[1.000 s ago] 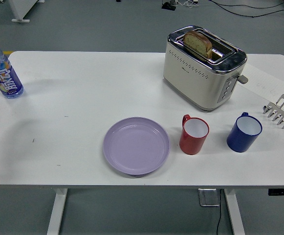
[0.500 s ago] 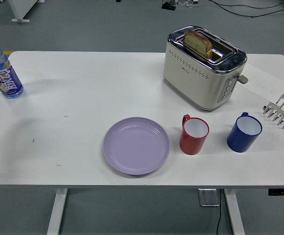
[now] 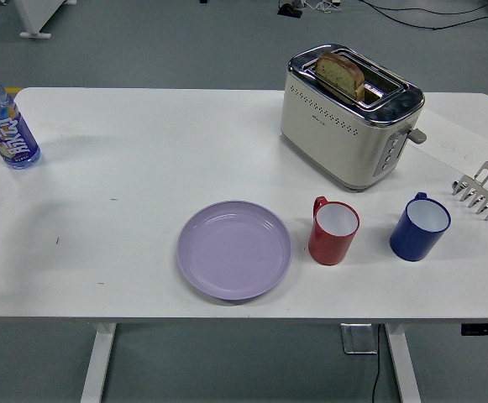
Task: Push plate across desktop
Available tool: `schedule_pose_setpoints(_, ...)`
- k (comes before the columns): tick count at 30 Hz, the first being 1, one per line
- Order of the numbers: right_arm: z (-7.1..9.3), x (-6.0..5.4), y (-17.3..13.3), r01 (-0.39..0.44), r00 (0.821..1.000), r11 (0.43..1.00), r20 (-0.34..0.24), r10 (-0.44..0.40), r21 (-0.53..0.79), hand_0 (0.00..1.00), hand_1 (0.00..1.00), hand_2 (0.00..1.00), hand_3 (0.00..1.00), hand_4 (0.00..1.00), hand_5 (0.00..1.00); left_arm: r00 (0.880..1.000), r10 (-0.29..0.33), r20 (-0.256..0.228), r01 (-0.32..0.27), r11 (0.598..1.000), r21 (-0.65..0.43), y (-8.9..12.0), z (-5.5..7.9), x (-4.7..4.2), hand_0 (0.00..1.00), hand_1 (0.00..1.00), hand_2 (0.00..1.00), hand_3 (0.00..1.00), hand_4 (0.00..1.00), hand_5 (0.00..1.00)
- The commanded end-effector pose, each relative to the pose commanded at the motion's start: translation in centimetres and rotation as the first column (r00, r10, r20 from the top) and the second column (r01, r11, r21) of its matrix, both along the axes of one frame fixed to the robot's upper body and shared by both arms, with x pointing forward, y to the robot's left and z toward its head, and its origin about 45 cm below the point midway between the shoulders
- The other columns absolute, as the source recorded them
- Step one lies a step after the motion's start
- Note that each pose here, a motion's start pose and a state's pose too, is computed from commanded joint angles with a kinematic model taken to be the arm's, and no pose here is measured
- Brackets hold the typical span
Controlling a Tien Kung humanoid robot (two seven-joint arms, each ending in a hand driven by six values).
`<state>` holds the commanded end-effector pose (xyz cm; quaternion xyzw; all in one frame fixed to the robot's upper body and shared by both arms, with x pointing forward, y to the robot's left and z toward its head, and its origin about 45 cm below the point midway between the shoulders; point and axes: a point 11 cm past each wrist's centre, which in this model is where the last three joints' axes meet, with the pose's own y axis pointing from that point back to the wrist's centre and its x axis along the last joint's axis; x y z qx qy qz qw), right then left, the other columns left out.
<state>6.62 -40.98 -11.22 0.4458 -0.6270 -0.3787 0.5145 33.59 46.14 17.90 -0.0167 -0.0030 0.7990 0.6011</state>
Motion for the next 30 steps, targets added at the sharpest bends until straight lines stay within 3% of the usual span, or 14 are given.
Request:
schedule_pose_setpoints(18, -0.08, -0.45, 0.03, 0.001, 1.000, 1.000, -0.002, -0.001, -0.001, 0.667, 0.654, 0.734, 0.685, 0.299, 0.301, 1.000, 0.007, 0.027, -0.008, 1.000, 0.019, -0.10, 0.83, 0.09, 0.787, 0.820, 0.808, 0.711, 0.554, 0.998)
schedule_pose_setpoints(30, -0.07, -0.44, 0.01, -0.003, 1.000, 1.000, -0.002, 0.003, -0.003, 0.666, 0.653, 0.734, 0.683, 0.297, 0.300, 1.000, -0.001, 0.013, 0.000, 1.000, 0.014, -0.23, 0.42, -0.09, 0.786, 0.821, 0.807, 0.711, 0.554, 0.998)
